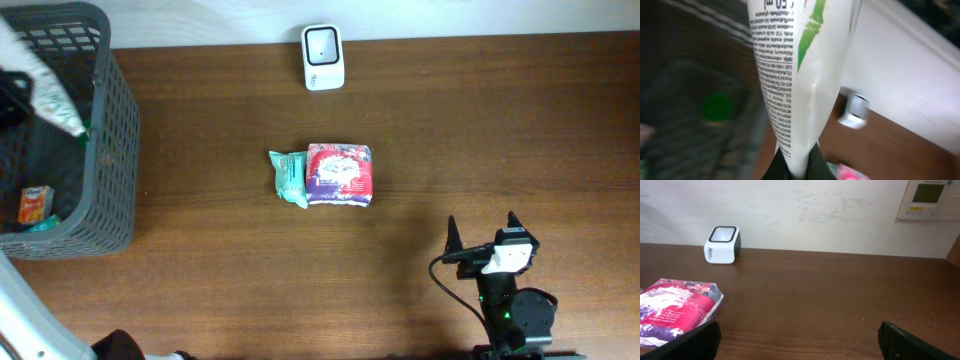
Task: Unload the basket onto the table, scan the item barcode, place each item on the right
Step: 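Pick the white tube from basket, place it left of wipes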
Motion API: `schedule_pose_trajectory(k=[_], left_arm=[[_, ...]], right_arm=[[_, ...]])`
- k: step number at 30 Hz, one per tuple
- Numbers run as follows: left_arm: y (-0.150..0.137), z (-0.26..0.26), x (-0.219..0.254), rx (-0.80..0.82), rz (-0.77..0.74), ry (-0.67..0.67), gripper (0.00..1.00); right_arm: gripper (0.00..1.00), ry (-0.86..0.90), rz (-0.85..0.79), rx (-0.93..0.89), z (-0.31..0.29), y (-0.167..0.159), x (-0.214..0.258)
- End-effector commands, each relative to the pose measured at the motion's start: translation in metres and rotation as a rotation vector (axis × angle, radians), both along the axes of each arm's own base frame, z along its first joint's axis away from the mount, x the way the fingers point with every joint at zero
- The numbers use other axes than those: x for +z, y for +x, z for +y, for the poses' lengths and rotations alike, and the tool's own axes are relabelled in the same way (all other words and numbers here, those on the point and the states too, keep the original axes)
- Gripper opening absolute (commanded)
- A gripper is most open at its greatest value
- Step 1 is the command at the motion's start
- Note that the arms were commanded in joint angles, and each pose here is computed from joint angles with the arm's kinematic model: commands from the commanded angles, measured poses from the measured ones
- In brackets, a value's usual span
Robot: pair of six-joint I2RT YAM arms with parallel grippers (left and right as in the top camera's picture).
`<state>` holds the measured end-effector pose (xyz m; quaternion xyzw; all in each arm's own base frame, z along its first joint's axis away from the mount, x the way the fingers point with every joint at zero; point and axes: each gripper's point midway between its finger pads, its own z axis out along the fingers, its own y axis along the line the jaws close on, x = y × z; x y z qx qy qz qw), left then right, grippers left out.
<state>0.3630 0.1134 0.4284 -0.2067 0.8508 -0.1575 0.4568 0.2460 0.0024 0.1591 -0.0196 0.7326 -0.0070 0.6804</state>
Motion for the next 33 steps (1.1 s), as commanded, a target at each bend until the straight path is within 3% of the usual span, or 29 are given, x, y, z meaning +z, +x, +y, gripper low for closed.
schedule_pose_trajectory(k=[1,9,13,16,22,27,31,32,33], left_arm=[[-0.005,-0.073,0.016,-0.236,-0.044,-0.085,0.0],[0.019,-0.16,-0.098,-0.354,0.375,0.095,0.0],[0.038,-0.177,-0.163,-0.34,0.545,0.309,0.0],[0.047,-0.19,-0.209,-0.364,0.666,0.393,0.0],[0.06,-0.21,-0.295,-0.428,0.86,0.42,0.0],[0.056,-0.211,-0.34,-0.447,0.979,0.428,0.0],[0.056,-0.213,-0.349,-0.452,0.997,0.421,0.14],[0.057,-0.213,-0.349,-0.452,0.993,0.421,0.22],[0.057,-0.213,-0.349,-0.451,0.993,0.421,0.47]], right_arm=[[0.99,-0.007,0.004,-0.003,0.0,0.0,-0.003],[0.99,-0.007,0.004,-0.003,0.0,0.0,-0.003],[0.99,-0.007,0.004,-0.003,0.0,0.0,-0.003],[0.99,-0.007,0.004,-0.003,0.0,0.0,-0.003],[0.99,-0.007,0.004,-0.003,0.0,0.0,-0.003],[0.98,-0.007,0.004,-0.003,0.0,0.0,-0.003],[0.99,-0.007,0.004,-0.003,0.0,0.0,-0.003],[0.99,-0.007,0.004,-0.003,0.0,0.0,-0.003],[0.99,-0.007,0.004,-0.003,0.0,0.0,-0.003]])
